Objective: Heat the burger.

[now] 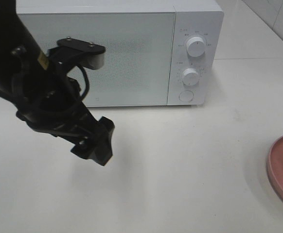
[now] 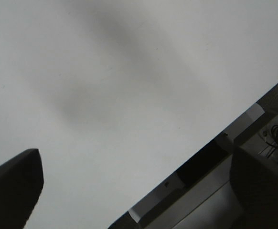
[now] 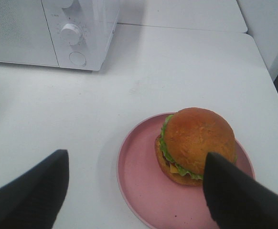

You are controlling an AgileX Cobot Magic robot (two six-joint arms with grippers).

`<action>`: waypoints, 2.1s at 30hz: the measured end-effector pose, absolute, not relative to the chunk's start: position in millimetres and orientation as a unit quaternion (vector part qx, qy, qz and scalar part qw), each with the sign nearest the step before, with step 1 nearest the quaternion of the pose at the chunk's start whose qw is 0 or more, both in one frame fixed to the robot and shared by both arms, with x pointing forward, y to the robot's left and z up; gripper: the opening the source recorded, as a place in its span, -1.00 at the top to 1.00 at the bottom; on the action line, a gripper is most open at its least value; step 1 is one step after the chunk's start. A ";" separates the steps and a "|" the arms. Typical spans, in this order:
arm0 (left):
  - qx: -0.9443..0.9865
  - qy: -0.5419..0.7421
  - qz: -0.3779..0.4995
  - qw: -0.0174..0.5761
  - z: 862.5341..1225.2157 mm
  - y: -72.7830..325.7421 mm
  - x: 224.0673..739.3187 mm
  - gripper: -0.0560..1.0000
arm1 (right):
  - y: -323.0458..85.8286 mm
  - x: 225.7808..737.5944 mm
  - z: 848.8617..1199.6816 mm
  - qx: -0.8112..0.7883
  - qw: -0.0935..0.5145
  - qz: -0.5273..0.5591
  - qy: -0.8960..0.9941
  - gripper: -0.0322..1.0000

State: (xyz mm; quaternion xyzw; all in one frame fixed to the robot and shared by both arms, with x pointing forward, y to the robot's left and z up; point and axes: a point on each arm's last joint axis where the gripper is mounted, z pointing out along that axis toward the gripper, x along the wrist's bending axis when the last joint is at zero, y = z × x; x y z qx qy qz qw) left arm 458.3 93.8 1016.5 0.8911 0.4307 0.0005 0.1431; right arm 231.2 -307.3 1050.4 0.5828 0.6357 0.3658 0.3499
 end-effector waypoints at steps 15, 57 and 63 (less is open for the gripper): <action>0.759 0.638 0.034 0.122 1065.8 244.9 485.6 -0.97 | -307.3 231.2 1050.4 0.583 0.350 0.366 0.636 -0.53; 0.663 0.622 0.273 0.316 1053.9 295.7 267.5 -0.97 | -307.3 231.2 1050.4 0.583 0.350 0.366 0.636 -0.53; 0.648 0.606 0.304 0.347 1056.0 296.3 252.2 -0.97 | -307.3 231.2 1050.4 0.583 0.350 0.366 0.636 -0.53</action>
